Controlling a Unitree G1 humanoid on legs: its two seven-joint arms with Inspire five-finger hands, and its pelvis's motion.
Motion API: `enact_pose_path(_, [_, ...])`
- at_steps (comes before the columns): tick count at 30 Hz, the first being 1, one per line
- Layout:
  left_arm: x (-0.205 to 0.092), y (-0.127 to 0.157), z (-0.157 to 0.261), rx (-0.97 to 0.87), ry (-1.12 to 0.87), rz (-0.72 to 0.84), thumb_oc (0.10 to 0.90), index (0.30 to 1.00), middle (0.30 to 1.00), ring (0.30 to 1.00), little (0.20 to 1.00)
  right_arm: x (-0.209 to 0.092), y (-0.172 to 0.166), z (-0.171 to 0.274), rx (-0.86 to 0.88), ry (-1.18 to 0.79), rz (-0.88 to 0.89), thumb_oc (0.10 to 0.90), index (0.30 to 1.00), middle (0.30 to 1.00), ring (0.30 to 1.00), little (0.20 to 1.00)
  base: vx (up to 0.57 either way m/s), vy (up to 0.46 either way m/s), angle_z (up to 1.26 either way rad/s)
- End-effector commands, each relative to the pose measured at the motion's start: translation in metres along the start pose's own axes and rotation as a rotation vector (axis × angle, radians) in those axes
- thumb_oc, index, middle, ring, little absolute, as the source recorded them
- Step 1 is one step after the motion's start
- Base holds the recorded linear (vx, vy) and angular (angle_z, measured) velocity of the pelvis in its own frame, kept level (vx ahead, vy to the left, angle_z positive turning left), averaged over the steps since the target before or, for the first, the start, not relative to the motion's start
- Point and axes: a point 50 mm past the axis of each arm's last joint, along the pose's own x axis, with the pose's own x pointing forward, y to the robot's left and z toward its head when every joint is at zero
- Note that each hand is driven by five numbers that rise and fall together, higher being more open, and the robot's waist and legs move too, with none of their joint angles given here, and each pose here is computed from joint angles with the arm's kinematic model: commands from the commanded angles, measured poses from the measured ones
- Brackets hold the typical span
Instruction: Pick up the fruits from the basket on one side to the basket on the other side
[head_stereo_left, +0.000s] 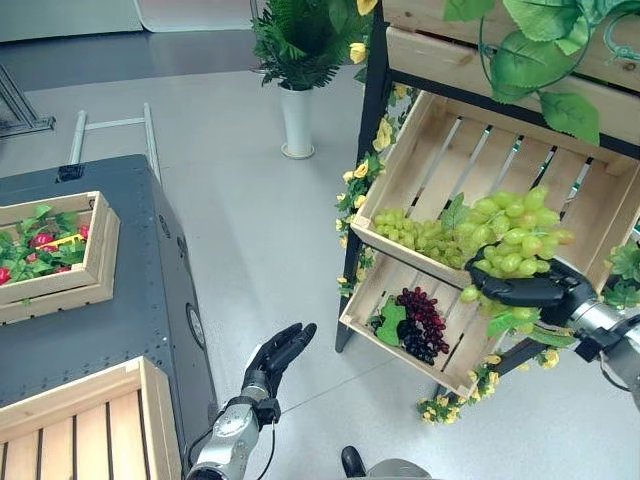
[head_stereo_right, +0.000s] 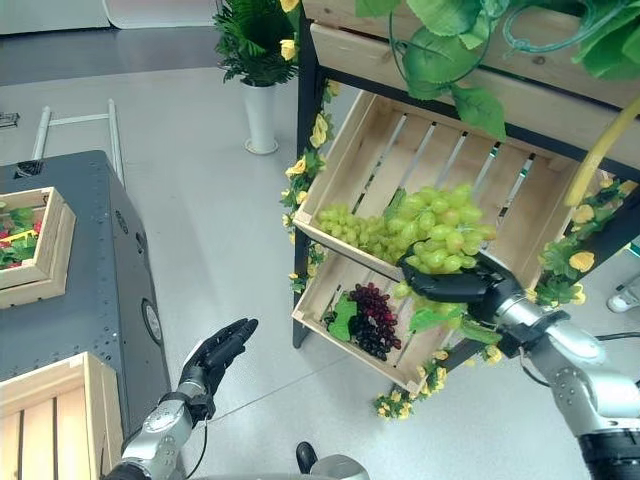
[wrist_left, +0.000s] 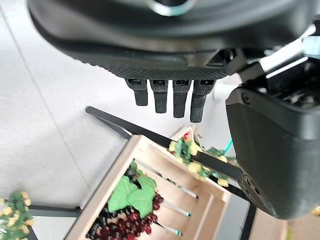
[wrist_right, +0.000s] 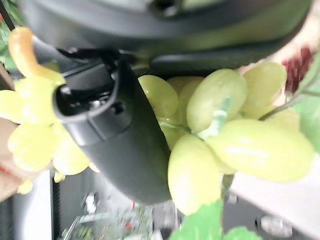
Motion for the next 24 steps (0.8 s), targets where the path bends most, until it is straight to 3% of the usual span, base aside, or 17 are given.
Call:
enact_pose_path(1, [0.011, -0.007, 0.027, 0.087, -0.141, -0.056, 0.8, 0.9, 0.9, 0.9, 0.9, -0.009, -0.034, 0.102, -0.138, -0.377, -0.184, 0.4, 0.3, 0.3, 0.3, 0.3, 0.0, 0.0, 0.0])
enact_pose_path(15, [0.01, -0.009, 0.021, 0.099, -0.13, -0.077, 0.8, 0.9, 0.9, 0.9, 0.9, -0.015, -0.076, 0.134, -0.193, -0.254, -0.369, 0.4, 0.3, 0.3, 0.3, 0.3, 0.0, -0.002, 0.01])
enact_pose_path(24, [0.009, -0.007, 0.013, 0.126, -0.086, -0.101, 0.8, 0.9, 0.9, 0.9, 0.9, -0.008, -0.088, 0.125, -0.238, -0.117, -0.461, 0.4, 0.3, 0.3, 0.3, 0.3, -0.01, -0.027, 0.06])
